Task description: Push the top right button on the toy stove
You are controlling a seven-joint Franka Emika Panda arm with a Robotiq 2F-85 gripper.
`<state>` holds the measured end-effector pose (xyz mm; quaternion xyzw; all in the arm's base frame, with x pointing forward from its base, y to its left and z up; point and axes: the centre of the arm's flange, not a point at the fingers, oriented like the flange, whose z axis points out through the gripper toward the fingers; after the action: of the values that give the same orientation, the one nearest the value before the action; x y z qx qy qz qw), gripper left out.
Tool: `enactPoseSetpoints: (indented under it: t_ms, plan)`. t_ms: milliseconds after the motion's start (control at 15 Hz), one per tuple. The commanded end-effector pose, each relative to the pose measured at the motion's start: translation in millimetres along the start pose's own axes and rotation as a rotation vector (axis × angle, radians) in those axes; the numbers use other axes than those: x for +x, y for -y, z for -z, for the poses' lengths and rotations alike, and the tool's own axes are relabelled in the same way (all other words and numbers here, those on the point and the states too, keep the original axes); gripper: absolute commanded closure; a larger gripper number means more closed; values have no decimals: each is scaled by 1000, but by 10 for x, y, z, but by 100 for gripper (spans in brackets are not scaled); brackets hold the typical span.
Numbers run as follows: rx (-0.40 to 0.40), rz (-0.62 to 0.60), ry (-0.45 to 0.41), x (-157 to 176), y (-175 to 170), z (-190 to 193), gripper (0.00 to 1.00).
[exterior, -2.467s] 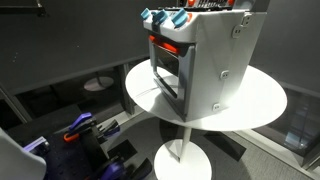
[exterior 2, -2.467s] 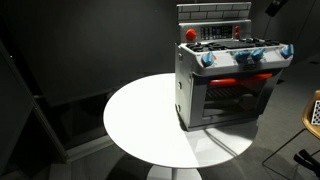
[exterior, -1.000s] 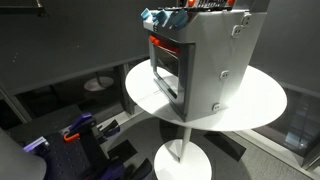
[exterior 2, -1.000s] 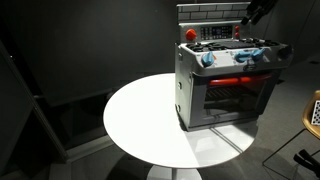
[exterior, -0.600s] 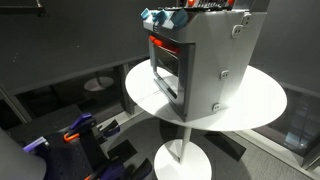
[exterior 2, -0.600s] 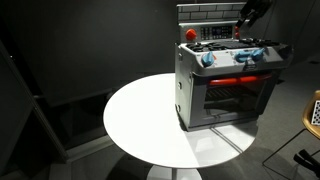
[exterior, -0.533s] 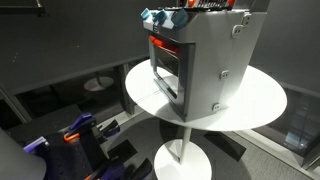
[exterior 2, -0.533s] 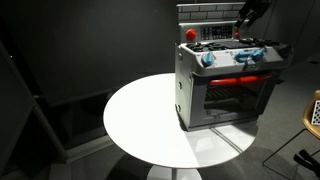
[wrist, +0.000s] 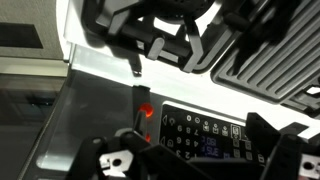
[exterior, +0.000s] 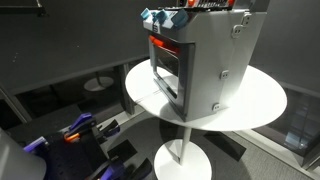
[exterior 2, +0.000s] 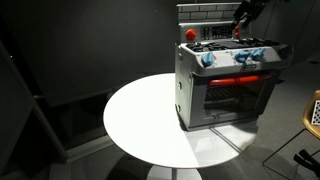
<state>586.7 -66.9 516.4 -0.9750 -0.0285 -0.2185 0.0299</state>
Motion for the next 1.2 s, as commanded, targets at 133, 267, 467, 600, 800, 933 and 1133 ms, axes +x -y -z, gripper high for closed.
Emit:
enactPoseSetpoints:
  t_ms: [133, 267, 467, 600, 800, 933, 1133]
  plan:
    - [17, -5, -40, 181, -1, -12, 0]
    - [18, -3, -48, 200, 10, -16, 0]
    - [16, -5, -52, 223, 14, -19, 0]
    - [15, -5, -54, 237, 6, -22, 0]
    - [15, -6, -54, 248, -1, -28, 0]
    - [15, -8, -53, 247, -7, -35, 0]
    - [14, -8, -52, 245, -23, -47, 0]
